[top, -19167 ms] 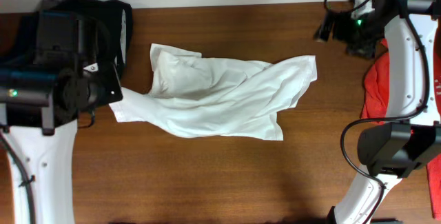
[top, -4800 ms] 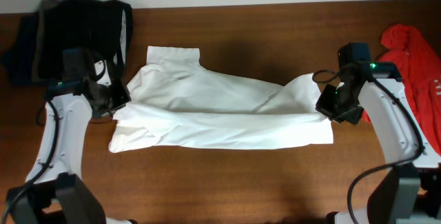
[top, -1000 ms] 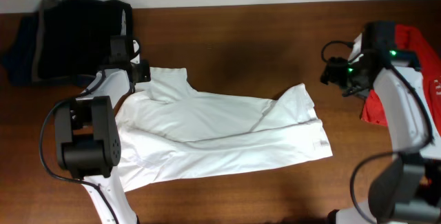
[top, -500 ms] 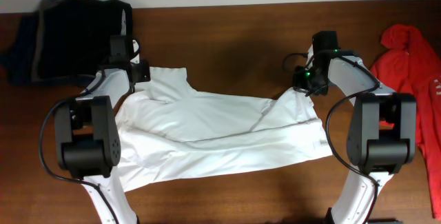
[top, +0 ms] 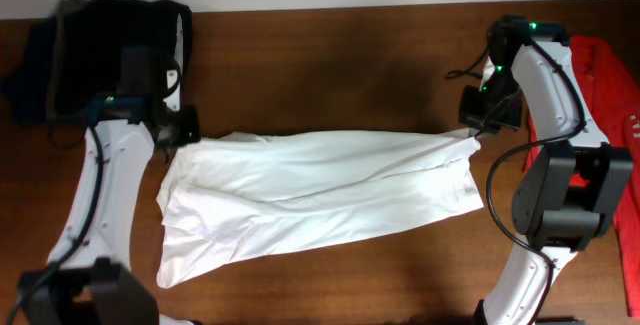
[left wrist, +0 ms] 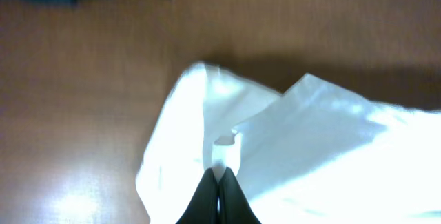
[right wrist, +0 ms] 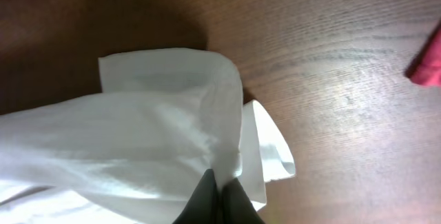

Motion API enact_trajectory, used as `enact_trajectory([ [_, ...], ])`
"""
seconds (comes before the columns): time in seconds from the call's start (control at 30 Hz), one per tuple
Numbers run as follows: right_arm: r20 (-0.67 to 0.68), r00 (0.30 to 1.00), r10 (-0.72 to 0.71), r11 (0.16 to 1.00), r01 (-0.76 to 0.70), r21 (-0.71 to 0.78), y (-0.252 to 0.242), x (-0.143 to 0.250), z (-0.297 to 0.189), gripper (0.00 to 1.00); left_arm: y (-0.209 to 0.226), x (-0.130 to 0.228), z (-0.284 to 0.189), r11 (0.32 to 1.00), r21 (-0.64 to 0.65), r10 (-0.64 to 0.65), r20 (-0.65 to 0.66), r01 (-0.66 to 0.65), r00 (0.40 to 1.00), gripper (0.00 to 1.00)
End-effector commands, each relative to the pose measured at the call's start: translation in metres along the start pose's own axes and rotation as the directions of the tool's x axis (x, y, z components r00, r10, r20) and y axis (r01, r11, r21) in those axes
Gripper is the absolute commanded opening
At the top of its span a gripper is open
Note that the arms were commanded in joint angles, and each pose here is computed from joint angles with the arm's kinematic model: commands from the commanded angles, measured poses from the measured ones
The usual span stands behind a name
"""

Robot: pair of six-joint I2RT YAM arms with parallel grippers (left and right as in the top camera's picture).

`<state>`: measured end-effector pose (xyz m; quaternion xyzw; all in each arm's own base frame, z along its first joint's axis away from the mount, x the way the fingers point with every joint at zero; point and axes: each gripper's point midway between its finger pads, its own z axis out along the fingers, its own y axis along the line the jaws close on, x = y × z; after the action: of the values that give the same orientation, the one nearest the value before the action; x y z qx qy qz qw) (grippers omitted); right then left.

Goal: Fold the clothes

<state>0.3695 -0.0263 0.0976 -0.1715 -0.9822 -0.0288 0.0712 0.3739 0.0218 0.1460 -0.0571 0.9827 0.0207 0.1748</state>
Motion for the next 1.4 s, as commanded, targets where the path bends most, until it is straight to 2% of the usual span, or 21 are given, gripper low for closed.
enact_trajectory([
  [0.0,-0.004,0.999,0.035,0.998,-0.035,0.061,-0.024,0.006,-0.012,0.04,0.007,0.036,-0.045,0.999,-0.009,-0.043,-0.05,0.043,0.998,0.0],
  [0.17,-0.039,0.992,0.119,0.99,-0.116,0.075,-0.058,0.011,-0.015,0.04,0.011,0.099,-0.059,0.995,-0.045,-0.096,-0.285,0.087,0.954,0.0],
  [0.27,-0.018,0.992,0.123,0.99,-0.122,0.069,-0.059,0.005,-0.013,0.04,-0.011,0.125,-0.069,0.99,0.061,-0.088,-0.407,0.124,0.909,0.0],
  [0.47,-0.026,0.992,0.123,0.99,-0.121,0.071,-0.059,0.007,-0.011,0.04,-0.024,0.153,-0.066,0.996,0.066,-0.019,-0.493,0.06,0.87,0.0],
  [0.53,-0.045,0.991,0.124,0.99,-0.121,0.076,-0.06,0.011,-0.011,0.11,-0.022,0.168,-0.051,0.997,0.054,-0.02,-0.53,0.057,0.848,0.0],
  [0.57,-0.052,0.991,0.124,0.99,-0.12,0.078,-0.06,0.013,-0.012,0.21,-0.021,0.173,-0.047,0.997,0.051,-0.02,-0.538,0.056,0.843,0.01],
  [0.6,-0.063,0.99,0.125,0.989,-0.12,0.081,-0.061,0.016,-0.012,0.6,-0.021,0.177,-0.043,0.997,0.048,-0.02,-0.548,0.055,0.836,0.12],
  [0.63,-0.071,0.99,0.125,0.989,-0.119,0.087,-0.061,0.018,-0.012,0.77,-0.02,0.183,-0.041,0.998,0.044,-0.02,-0.564,0.054,0.826,0.15],
  [0.67,-0.081,0.989,0.126,0.989,-0.119,0.088,-0.062,0.021,-0.012,0.89,-0.02,0.187,-0.04,0.998,0.042,-0.02,-0.574,0.054,0.819,0.24],
  [0.73,-0.089,0.988,0.126,0.989,-0.118,0.09,-0.062,0.023,-0.012,0.97,-0.02,0.187,-0.039,0.998,0.042,-0.02,-0.572,0.054,0.82,0.63],
  [0.77,-0.089,0.988,0.126,0.989,-0.119,0.085,-0.061,0.023,-0.012,0.98,-0.021,0.183,-0.036,0.997,0.046,-0.02,-0.556,0.055,0.831,0.78],
  [0.8,-0.091,0.988,0.125,0.99,-0.119,0.071,-0.058,0.022,-0.012,0.98,-0.023,0.17,-0.029,0.997,0.059,-0.02,-0.503,0.057,0.864,0.8],
  [0.83,-0.094,0.988,0.124,0.992,-0.12,0.045,-0.053,0.022,-0.012,0.91,-0.03,0.155,-0.021,0.993,0.093,-0.019,-0.446,0.067,0.895,0.76],
  [0.87,-0.101,0.988,0.119,0.993,-0.119,0.009,-0.045,0.023,-0.011,0.69,-0.041,0.142,-0.017,0.985,0.151,-0.017,-0.4,0.085,0.916,0.64],
  [0.9,-0.101,0.991,0.093,0.996,-0.092,0.007,-0.036,0.024,-0.01,0.35,-0.052,0.131,-0.013,0.974,0.207,-0.011,-0.359,0.091,0.933,0.33],
  [0.93,-0.103,0.992,0.068,0.998,-0.067,0.01,-0.029,0.025,-0.009,0.15,-0.055,0.129,-0.01,0.974,0.21,-0.002,-0.357,0.083,0.934,0.11],
  [0.97,-0.11,0.993,0.031,0.999,-0.029,0.018,-0.017,0.029,-0.004,0.04,-0.06,0.134,-0.004,0.975,0.211,0.02,-0.381,0.066,0.924,0.01],
  [1.13,-0.107,0.99,-0.088,0.996,0.091,0.022,0.023,0.037,0.043,0.04,-0.072,0.152,0.036,0.977,0.209,0.065,-0.449,0.034,0.891,0.0],
  [1.2,-0.1,0.987,-0.126,0.991,0.129,0.025,0.029,0.041,0.074,0.08,-0.073,0.163,0.063,0.98,0.195,0.064,-0.5,0.04,0.864,0.01],
  [1.27,-0.106,0.988,-0.112,0.993,0.115,0.025,0.02,0.046,0.104,0.08,-0.075,0.177,0.083,0.98,0.189,0.061,-0.573,0.058,0.818,0.01],
  [1.37,-0.149,0.988,-0.044,0.998,0.049,0.027,-0.005,0.054,0.114,0.04,-0.067,0.191,0.108,0.984,0.153,0.03,-0.642,0.089,0.766,0.01],
])
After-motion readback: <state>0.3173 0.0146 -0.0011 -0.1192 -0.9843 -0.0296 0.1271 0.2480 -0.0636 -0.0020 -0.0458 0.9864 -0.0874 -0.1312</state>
